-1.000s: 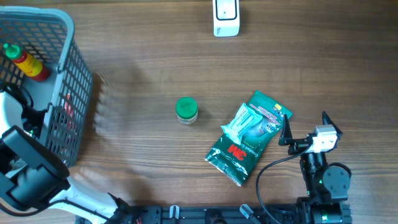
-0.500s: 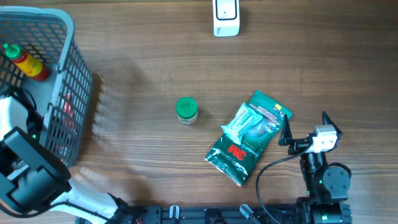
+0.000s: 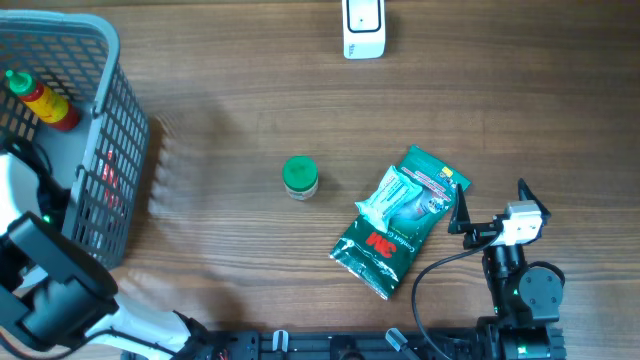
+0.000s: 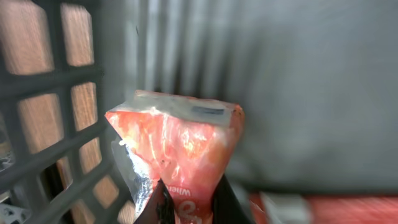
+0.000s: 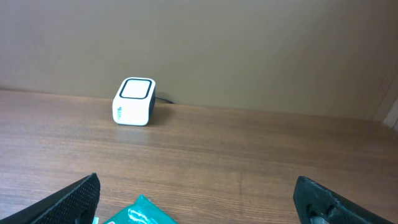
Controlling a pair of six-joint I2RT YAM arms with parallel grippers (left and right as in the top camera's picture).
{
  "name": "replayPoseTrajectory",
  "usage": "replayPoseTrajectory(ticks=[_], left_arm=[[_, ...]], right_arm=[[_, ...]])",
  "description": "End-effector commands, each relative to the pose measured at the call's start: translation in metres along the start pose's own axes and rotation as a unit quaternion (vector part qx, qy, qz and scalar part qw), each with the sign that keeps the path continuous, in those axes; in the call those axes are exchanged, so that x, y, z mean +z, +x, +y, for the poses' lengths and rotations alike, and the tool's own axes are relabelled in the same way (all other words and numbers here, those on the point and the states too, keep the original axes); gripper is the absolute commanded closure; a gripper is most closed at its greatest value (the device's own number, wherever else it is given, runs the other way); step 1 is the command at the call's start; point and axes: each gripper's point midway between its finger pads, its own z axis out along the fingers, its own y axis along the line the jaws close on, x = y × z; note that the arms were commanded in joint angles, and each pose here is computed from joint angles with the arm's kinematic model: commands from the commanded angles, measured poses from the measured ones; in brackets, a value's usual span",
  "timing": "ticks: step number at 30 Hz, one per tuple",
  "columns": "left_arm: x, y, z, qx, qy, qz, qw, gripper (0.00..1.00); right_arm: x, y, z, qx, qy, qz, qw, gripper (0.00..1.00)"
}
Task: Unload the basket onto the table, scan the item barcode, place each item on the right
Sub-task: 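Reach the left gripper into the basket and grasp the red tissue box, then carry the red tissue box and place it beside the jar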
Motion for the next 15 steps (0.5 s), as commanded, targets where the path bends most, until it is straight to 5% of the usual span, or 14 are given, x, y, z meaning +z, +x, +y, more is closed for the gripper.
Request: replayPoseTrajectory(ticks=[1,7,15], left_arm=[[-0.095,-0.016,-0.013,-0.017,0.131,-0.055,0.990,0.96],[-0.209,0.014,-0.017,0.013,0.319,-0.121,0.940,0.96],[-0.292,0.136,-0.012,0.185,0.459,-0.143,0.857,0.96]], right_arm=[[0.000,-0.002,0.002,-0.004,-0.004,-0.005,1.000,0.00],[0.000,-0.002,0.002,-0.004,-0.004,-0.005,1.000,0.00],[0.000,-0.002,0.002,-0.004,-0.004,-0.005,1.000,0.00]])
